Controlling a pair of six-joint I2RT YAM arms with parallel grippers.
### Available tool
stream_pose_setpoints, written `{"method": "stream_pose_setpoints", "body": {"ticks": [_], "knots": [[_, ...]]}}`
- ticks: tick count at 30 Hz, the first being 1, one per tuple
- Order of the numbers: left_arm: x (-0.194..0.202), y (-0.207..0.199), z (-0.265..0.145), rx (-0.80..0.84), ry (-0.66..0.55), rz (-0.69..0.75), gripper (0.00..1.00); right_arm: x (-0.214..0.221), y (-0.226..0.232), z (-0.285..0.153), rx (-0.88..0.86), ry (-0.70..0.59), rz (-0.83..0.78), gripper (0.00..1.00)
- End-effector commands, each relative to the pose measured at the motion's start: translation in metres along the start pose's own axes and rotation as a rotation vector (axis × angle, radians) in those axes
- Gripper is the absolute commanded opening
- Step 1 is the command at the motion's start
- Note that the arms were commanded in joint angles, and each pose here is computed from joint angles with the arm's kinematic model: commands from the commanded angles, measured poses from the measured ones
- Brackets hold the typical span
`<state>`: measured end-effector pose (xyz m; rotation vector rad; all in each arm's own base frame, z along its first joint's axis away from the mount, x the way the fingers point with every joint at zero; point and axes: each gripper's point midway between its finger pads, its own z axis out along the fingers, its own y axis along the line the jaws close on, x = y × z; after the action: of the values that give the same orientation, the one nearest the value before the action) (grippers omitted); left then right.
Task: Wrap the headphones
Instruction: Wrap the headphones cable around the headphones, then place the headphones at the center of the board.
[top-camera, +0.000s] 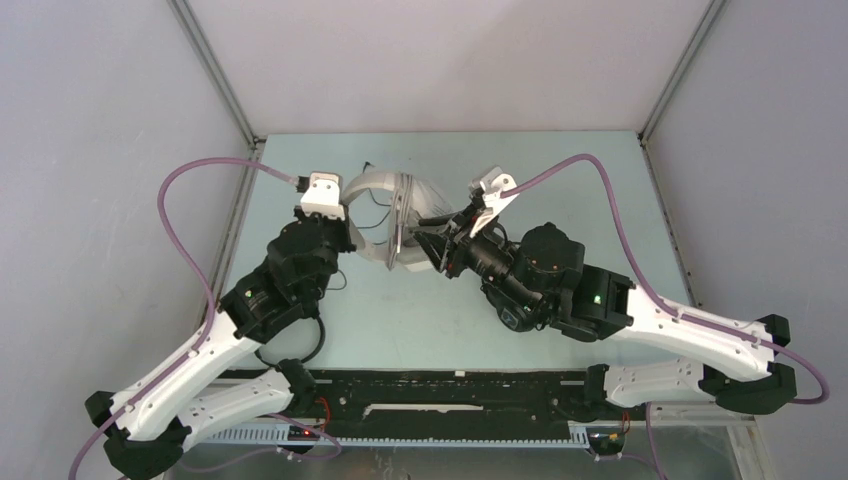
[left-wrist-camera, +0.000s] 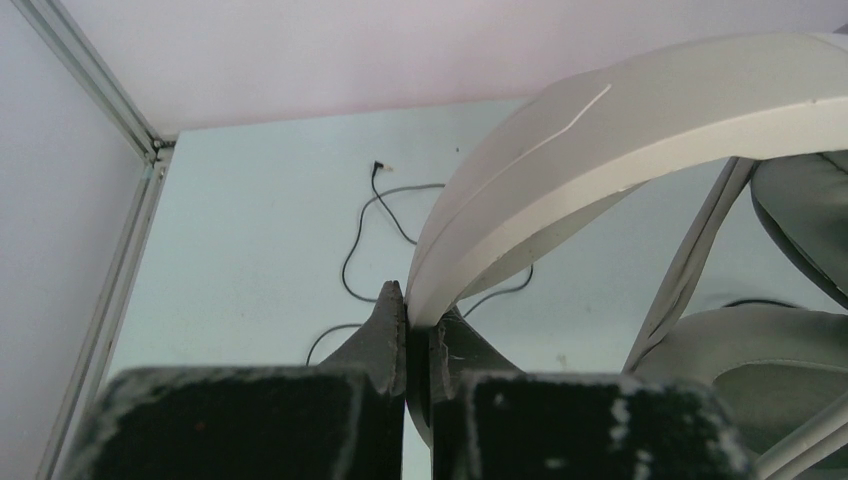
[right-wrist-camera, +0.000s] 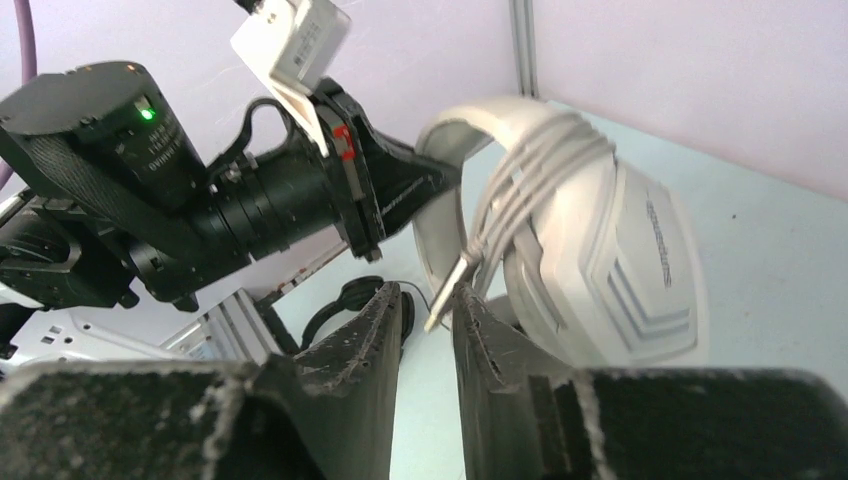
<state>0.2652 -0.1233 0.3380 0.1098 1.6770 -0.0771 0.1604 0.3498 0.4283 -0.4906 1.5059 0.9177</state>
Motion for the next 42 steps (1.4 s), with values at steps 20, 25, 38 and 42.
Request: {"method": "stream_pose_setpoints", "body": {"ticks": [20,25,38,42], "knots": [[-0.062,-0.031,-0.03,0.244,-0.049,-0.202,0.0,0.049,-0.028,0.053,0.105,0.107,-0.018,0.15],[-0.069,-0.032,-0.036,0.262,-0.042,-0.213,0.0,0.046,-0.032,0.049,0.108,0.09,-0.026,0.15],[-0.038,-0.036,-0.006,0.172,0.041,-0.104,0.0,0.008,0.018,0.002,-0.177,0.036,0.106,0.22],[-0.029,-0.049,0.012,0.166,0.063,-0.07,0.0,0.012,0.019,-0.014,-0.195,0.055,0.102,0.26]]}}
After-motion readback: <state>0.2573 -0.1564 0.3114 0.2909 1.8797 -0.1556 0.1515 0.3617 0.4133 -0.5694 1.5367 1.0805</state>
